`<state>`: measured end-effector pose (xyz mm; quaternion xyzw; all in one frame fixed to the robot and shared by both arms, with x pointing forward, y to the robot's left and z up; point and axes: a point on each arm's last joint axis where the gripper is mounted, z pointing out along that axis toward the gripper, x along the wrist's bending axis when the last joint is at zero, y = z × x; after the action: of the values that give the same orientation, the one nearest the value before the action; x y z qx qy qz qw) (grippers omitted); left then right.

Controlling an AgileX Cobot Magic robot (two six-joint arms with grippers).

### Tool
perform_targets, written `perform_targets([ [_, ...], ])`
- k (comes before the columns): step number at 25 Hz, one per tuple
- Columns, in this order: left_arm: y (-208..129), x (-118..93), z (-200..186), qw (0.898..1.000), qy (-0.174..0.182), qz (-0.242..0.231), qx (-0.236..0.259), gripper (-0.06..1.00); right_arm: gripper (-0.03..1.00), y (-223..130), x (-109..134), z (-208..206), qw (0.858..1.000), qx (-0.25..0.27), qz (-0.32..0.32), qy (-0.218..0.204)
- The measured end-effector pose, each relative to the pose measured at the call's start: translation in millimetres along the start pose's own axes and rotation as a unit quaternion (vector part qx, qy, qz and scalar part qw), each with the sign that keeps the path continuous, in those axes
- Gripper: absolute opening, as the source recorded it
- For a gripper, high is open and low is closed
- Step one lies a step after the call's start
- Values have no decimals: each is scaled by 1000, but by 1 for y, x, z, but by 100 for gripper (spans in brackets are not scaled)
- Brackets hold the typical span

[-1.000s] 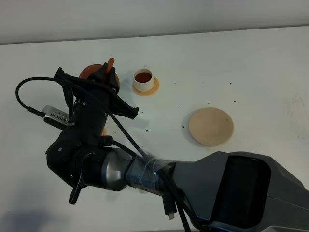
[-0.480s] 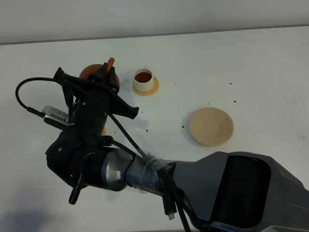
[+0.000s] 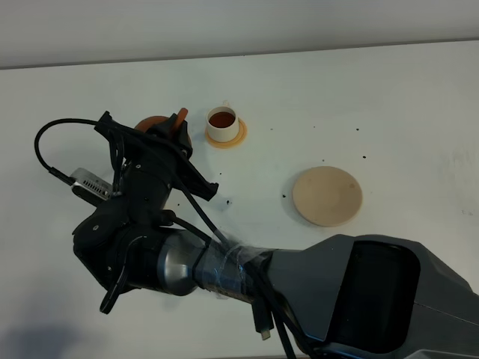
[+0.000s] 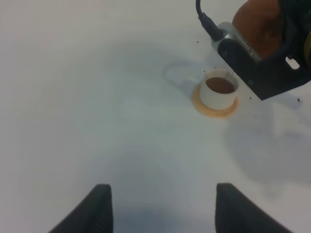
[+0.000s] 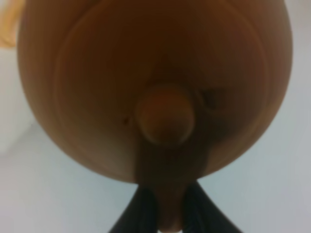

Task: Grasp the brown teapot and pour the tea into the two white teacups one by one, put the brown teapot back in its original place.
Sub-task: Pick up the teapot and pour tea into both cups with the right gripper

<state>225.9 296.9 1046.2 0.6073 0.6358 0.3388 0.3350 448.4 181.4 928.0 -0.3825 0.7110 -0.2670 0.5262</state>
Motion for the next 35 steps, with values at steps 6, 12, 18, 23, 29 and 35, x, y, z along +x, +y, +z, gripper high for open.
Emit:
perform_targets([
  [6, 0, 0, 0, 1000, 0, 0, 0, 47, 9, 1, 4, -3, 998, -31, 47, 39],
  [12, 0, 0, 0, 1000, 0, 0, 0, 47, 9, -22, -6, -17, 988, -73, 115, 75],
  [18, 0, 0, 0, 1000, 0, 0, 0, 47, 9, -63, -13, -23, 948, -135, 244, 154],
  [23, 0, 0, 0, 1000, 0, 0, 0, 47, 9, -92, -9, -17, 861, -184, 395, 263],
  [29, 0, 0, 0, 1000, 0, 0, 0, 47, 9, -92, 0, -13, 725, -202, 528, 394],
  [35, 0, 0, 0, 1000, 0, 0, 0, 47, 9, -69, 26, -13, 685, -171, 534, 466],
])
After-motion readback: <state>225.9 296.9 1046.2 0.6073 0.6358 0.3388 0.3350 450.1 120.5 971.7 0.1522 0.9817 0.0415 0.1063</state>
